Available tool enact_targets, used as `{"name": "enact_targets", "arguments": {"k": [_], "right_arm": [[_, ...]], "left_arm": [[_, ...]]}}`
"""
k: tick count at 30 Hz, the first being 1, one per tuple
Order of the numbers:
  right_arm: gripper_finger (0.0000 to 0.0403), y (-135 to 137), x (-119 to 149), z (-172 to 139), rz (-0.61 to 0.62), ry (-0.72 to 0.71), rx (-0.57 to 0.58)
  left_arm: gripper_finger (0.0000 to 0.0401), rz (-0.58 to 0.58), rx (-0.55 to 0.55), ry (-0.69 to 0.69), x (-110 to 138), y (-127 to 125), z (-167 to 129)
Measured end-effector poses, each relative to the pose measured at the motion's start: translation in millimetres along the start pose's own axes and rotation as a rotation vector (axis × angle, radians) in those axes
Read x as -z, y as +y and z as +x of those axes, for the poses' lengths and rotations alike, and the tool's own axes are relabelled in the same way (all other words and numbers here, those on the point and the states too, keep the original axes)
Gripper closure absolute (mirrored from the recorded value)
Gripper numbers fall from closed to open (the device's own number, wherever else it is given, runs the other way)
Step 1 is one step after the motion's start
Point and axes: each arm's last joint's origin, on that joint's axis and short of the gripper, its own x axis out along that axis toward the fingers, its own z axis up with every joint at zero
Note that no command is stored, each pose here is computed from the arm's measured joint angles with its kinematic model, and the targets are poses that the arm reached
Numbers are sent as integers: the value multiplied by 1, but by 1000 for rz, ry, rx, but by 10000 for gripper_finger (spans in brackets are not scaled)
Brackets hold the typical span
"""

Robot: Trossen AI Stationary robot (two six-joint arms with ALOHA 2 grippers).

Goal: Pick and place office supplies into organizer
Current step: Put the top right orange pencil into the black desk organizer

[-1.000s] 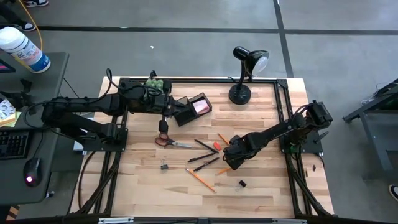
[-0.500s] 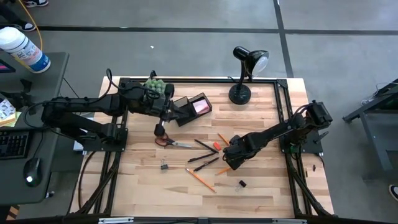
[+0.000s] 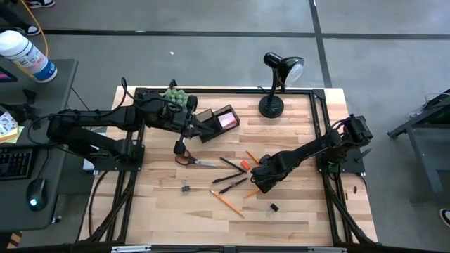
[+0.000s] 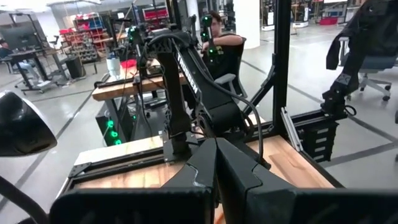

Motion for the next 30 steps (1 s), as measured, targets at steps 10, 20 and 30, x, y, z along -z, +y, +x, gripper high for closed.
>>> {"name": "enact_targets", "arguments": {"k": [10, 20, 30], "right_arm": [[265, 0, 1, 5, 9, 37, 14], [266, 4, 5, 10, -10, 50, 24], [339, 6, 4, 11, -22, 42, 2]], "left_arm": [[400, 4, -6, 2, 0, 0, 0], [400, 20, -18, 3, 0, 1, 0], [400, 23, -27, 4, 0, 1, 0]]}}
